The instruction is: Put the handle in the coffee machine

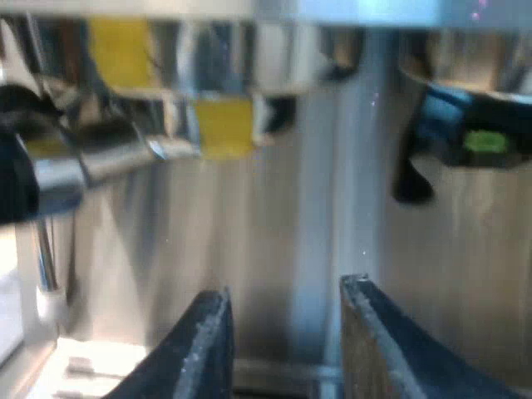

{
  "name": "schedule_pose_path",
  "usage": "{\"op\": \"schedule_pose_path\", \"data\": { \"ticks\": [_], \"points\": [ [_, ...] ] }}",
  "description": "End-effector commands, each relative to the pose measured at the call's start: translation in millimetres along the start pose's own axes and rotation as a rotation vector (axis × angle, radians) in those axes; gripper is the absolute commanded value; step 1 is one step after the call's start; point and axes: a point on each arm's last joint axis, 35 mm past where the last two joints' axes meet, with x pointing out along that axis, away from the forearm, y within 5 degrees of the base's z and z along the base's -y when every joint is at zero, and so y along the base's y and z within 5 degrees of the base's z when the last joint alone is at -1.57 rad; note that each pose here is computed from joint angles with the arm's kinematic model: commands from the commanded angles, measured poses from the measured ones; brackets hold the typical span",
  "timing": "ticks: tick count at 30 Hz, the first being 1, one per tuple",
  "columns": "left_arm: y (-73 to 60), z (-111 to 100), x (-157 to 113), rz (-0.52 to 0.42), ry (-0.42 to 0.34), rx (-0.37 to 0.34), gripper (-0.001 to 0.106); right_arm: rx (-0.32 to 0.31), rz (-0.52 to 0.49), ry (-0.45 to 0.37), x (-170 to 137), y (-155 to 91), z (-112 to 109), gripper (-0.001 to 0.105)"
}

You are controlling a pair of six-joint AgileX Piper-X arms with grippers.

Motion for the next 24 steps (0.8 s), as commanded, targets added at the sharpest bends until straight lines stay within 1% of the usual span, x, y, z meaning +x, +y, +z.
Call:
{"op": "schedule_pose_path", "data": {
  "ticks": [1,6,7,8,10,14,16,18,19,20,22,23,24],
  "points": [
    [-7.7,1,0,-0.056,-0.026,-0.012,0.0,-0.001,0.045,0.0,-9,-10,2,0.035],
    [-9.4,1,-2,-0.054,-0.029,-0.024,0.0,-0.001,0.126,-0.029,-29,-19,3,0.035],
    [-10.1,1,-2,-0.052,-0.03,-0.033,0.0,0.001,0.142,-0.038,-37,-23,5,0.035],
    [-10.3,2,-2,-0.052,-0.03,-0.041,0.0,0.001,0.145,-0.039,-38,-23,5,0.035],
    [-14.7,3,-7,-0.034,-0.038,-0.082,0.0,0.01,0.182,-0.062,-58,-29,10,0.035],
    [-17.4,6,-5,-0.03,-0.033,-0.114,0.0,0.035,0.226,-0.1,-81,-40,19,0.035],
    [-20.4,9,1,-0.008,0.003,-0.078,0.0,0.065,0.252,-0.128,-94,-48,26,0.035],
    [-23.4,12,7,0.011,0.035,-0.073,0.0,0.073,0.279,-0.144,-104,-51,34,0.035],
    [-25.8,14,10,0.011,0.045,-0.082,0.0,0.064,0.3,-0.143,-110,-55,40,0.035],
    [-26.5,15,11,0.01,0.047,-0.084,0.0,0.073,0.306,-0.144,-112,-57,43,0.035],
    [-31.4,18,17,-0.005,0.056,-0.098,0.0,0.107,0.374,-0.121,-124,-66,51,0.035],
    [-32.6,19,19,-0.006,0.06,-0.103,0.0,0.112,0.39,-0.114,-126,-69,53,0.035],
    [-33.9,20,21,0.001,0.068,-0.108,0.0,0.137,0.432,-0.096,-129,-75,55,0.035]
  ]
}}
